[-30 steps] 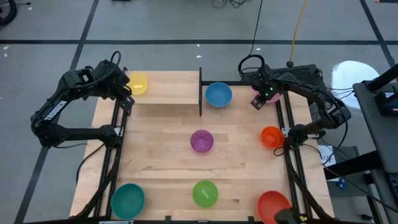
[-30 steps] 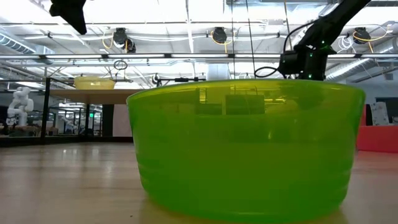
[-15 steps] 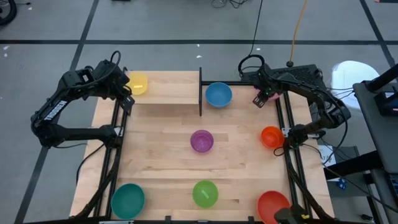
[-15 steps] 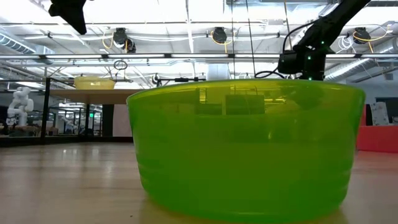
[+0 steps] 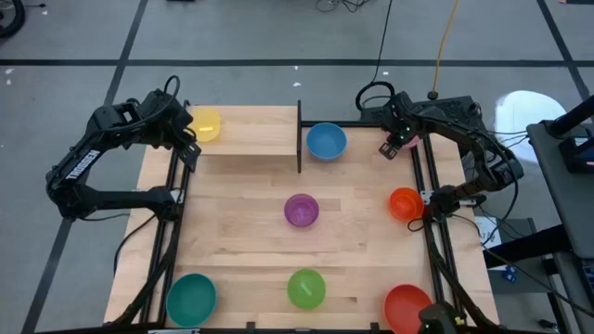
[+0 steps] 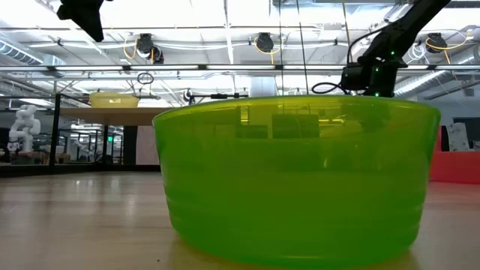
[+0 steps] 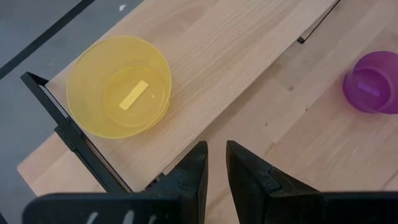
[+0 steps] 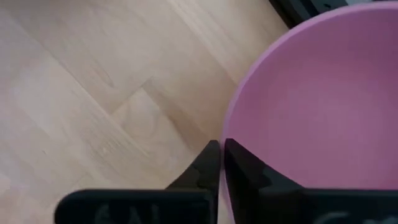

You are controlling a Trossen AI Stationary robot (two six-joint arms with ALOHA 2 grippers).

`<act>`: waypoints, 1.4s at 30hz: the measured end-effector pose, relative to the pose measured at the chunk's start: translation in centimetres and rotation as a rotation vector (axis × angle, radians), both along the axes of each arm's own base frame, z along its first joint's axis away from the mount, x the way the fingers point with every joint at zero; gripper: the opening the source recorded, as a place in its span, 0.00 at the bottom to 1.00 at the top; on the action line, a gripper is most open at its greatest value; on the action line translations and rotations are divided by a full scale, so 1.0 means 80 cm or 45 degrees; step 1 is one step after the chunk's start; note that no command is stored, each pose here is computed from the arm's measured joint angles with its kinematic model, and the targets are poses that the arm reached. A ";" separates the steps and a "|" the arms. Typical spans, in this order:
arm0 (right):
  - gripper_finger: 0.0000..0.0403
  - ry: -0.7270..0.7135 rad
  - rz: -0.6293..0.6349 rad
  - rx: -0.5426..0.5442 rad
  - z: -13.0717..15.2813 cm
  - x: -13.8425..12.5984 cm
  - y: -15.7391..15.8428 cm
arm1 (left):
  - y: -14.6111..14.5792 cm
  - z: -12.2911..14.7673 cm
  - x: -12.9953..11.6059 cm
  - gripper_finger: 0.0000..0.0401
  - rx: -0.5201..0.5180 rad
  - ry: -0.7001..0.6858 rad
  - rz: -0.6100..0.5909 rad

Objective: Place and stack bowls onto a shelf
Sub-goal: Put the pink bowl on the shelf

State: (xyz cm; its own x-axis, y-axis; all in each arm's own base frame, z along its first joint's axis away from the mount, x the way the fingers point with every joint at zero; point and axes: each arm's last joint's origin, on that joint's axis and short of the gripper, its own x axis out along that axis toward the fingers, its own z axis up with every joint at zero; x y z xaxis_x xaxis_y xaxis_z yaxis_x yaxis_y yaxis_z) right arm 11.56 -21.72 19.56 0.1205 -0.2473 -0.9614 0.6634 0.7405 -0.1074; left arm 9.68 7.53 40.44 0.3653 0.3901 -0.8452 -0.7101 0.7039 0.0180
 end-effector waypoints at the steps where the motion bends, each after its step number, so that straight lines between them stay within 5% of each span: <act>1: 0.01 0.009 0.008 0.006 0.000 0.000 0.001 | 0.000 0.000 0.000 0.16 0.000 0.000 0.000; 11: 0.00 0.074 0.116 0.081 0.004 0.011 0.026 | 0.000 0.000 0.000 0.16 -0.001 0.000 0.001; 25: 0.00 -0.174 0.211 -0.183 0.075 0.024 0.092 | 0.000 0.000 0.000 0.16 0.001 0.002 -0.004; 33: 0.00 -0.370 0.297 -0.329 0.140 0.047 0.114 | 0.000 0.000 0.000 0.16 0.002 0.002 -0.005; 42: 0.00 -0.492 0.441 -0.495 0.223 0.111 0.111 | 0.000 0.000 0.000 0.16 0.002 0.004 -0.006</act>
